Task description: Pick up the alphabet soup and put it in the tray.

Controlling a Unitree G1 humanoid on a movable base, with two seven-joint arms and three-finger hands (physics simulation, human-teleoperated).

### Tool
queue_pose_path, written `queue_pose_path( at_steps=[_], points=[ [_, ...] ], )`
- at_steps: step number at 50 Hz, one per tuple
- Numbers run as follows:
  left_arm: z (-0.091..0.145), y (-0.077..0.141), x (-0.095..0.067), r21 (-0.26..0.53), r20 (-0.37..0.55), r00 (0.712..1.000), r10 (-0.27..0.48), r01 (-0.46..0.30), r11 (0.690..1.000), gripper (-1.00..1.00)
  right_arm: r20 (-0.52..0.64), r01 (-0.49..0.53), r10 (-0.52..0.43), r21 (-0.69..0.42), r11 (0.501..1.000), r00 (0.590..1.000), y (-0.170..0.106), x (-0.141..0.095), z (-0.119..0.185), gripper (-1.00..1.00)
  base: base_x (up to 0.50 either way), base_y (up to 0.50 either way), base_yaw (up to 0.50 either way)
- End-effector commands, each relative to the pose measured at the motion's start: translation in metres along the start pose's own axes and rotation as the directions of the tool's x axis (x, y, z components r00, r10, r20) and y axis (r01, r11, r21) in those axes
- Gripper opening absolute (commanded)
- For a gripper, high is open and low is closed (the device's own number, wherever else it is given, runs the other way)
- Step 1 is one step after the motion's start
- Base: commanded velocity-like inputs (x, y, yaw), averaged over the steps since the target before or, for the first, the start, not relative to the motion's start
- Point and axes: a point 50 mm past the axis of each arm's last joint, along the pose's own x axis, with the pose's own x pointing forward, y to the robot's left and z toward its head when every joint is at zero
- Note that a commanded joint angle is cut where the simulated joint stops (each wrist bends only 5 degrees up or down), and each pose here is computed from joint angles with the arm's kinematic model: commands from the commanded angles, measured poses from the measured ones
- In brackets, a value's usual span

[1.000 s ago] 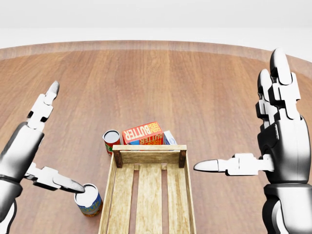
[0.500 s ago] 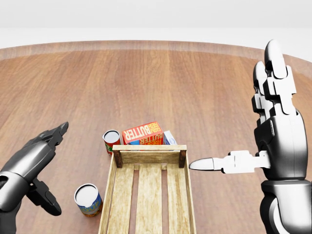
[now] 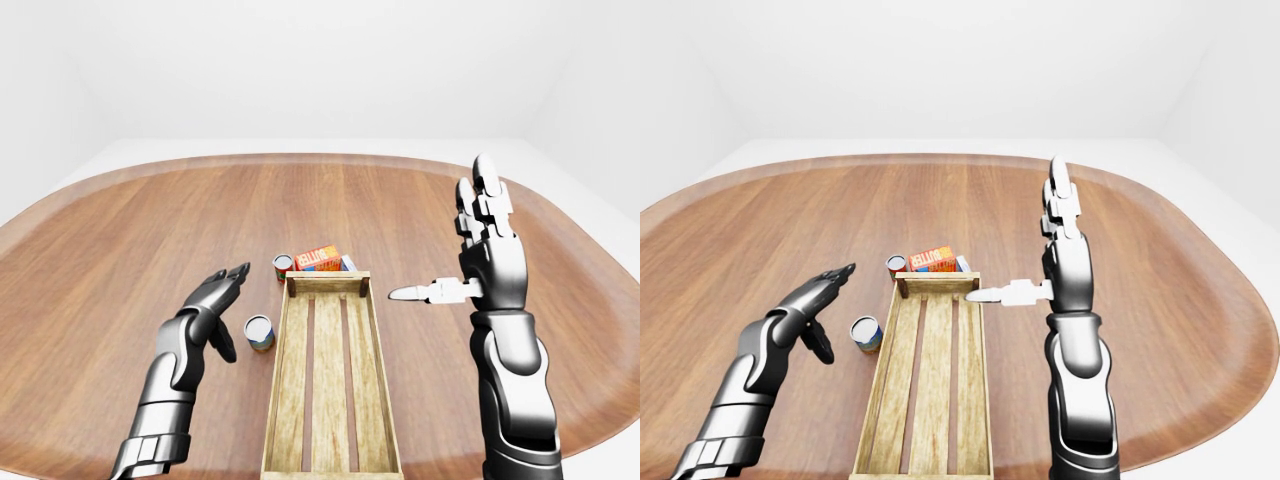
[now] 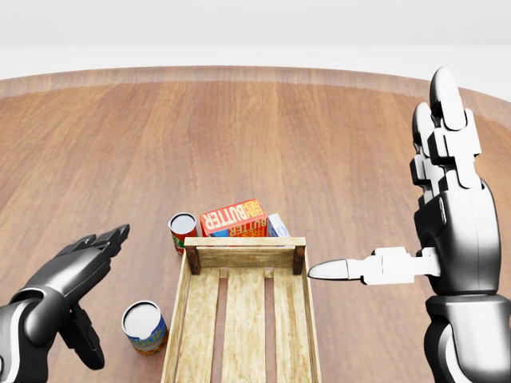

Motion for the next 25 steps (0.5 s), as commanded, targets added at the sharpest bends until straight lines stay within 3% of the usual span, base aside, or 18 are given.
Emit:
queue_pose_path(
  at_steps=[1,2,13,15,19,23,25],
  points=[
    [0.005,-0.019,0.006,-0.029,0.009,0.997,-0.071,0.071,0.997,1.0,0.007,0.0,0.0,0.003,1.0,1.0,0.0,0.0,0.002,1.0,0.0,0.0,0.0],
    [0.007,-0.024,0.006,-0.046,0.033,0.994,-0.106,0.108,0.993,1.0,0.007,-0.001,0.001,0.003,1.0,1.0,0.0,0.0,0.002,1.0,0.0,0.0,0.0],
    [0.01,-0.025,0.015,-0.069,0.059,0.99,-0.132,0.136,0.988,1.0,0.014,0.001,-0.001,0.009,1.0,1.0,0.001,0.0,0.003,1.0,0.0,0.0,0.0],
    [0.013,-0.017,0.011,-0.076,0.066,0.988,-0.138,0.143,0.987,1.0,0.014,0.0,0.0,0.01,1.0,1.0,0.001,0.0,0.003,1.0,0.0,0.0,0.0],
    [0.01,-0.028,0.016,-0.085,0.069,0.987,-0.147,0.153,0.985,1.0,0.013,0.001,-0.001,0.014,1.0,1.0,0.002,0.0,0.003,1.0,0.0,0.0,0.0],
    [0.011,-0.021,0.013,-0.089,0.067,0.986,-0.15,0.155,0.984,1.0,0.001,-0.004,0.004,0.011,1.0,1.0,0.004,0.001,0.0,1.0,0.0,0.0,0.0],
    [0.008,-0.028,0.016,-0.083,0.061,0.987,-0.147,0.152,0.985,1.0,-0.013,-0.02,0.02,-0.016,1.0,1.0,0.006,0.001,-0.003,1.0,0.0,0.0,0.0]
  ],
)
